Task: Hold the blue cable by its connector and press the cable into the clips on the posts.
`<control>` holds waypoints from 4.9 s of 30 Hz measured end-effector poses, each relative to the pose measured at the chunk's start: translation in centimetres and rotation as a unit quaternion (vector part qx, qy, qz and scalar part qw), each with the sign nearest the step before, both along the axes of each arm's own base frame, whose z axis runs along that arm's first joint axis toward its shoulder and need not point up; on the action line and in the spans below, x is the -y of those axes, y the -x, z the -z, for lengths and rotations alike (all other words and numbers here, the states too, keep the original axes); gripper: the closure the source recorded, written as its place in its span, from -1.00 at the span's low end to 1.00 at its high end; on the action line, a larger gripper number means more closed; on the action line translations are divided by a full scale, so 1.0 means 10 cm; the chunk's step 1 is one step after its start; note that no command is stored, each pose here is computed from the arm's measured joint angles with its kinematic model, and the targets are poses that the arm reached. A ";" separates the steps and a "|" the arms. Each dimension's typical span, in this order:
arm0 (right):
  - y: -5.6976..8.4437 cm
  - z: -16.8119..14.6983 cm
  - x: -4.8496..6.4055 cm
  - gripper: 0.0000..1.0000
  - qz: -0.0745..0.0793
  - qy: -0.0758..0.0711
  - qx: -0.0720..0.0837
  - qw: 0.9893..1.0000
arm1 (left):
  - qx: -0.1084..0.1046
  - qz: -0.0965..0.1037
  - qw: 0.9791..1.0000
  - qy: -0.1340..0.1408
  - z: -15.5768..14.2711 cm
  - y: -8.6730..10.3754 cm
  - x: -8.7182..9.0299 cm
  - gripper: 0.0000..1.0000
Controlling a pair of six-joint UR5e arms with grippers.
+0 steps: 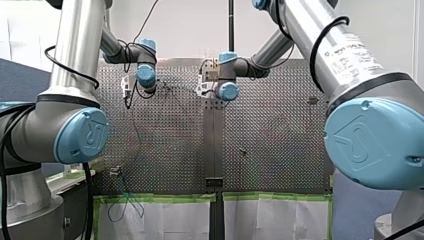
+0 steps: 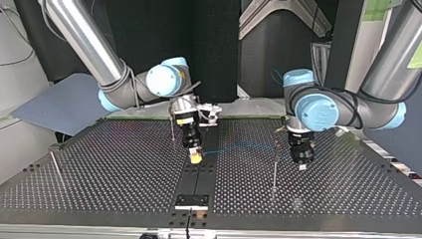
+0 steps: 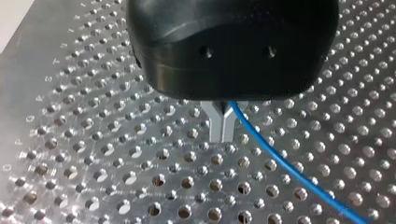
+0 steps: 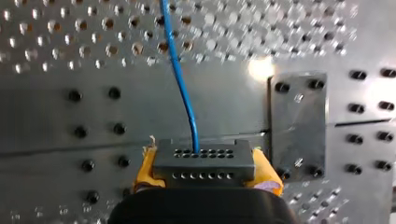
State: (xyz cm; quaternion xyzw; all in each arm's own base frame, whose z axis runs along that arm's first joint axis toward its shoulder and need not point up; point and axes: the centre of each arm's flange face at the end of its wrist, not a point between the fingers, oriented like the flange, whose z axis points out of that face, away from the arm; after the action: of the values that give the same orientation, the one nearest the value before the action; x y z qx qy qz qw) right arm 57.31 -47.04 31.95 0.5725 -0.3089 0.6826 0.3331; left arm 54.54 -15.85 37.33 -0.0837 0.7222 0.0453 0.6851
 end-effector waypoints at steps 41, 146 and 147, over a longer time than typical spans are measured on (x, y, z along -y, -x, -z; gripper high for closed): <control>0.19 0.02 0.24 1.00 0.021 -0.011 -0.008 1.000 | -0.060 -0.015 0.998 -0.008 -0.15 0.27 -0.01 -1.00; 0.12 0.06 0.18 1.00 0.010 -0.021 0.002 1.000 | -0.025 0.107 0.993 -0.049 -0.34 1.27 0.87 -1.00; 0.12 0.06 0.18 1.00 0.010 -0.021 0.002 1.000 | -0.025 0.107 0.992 -0.055 -0.34 1.25 0.89 -1.00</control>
State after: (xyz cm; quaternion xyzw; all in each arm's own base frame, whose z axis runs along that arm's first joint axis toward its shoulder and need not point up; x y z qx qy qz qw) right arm 56.10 -48.81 31.34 0.5752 -0.3296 0.6734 0.3273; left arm 42.08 -24.74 40.69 0.0328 0.7404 0.0138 0.6712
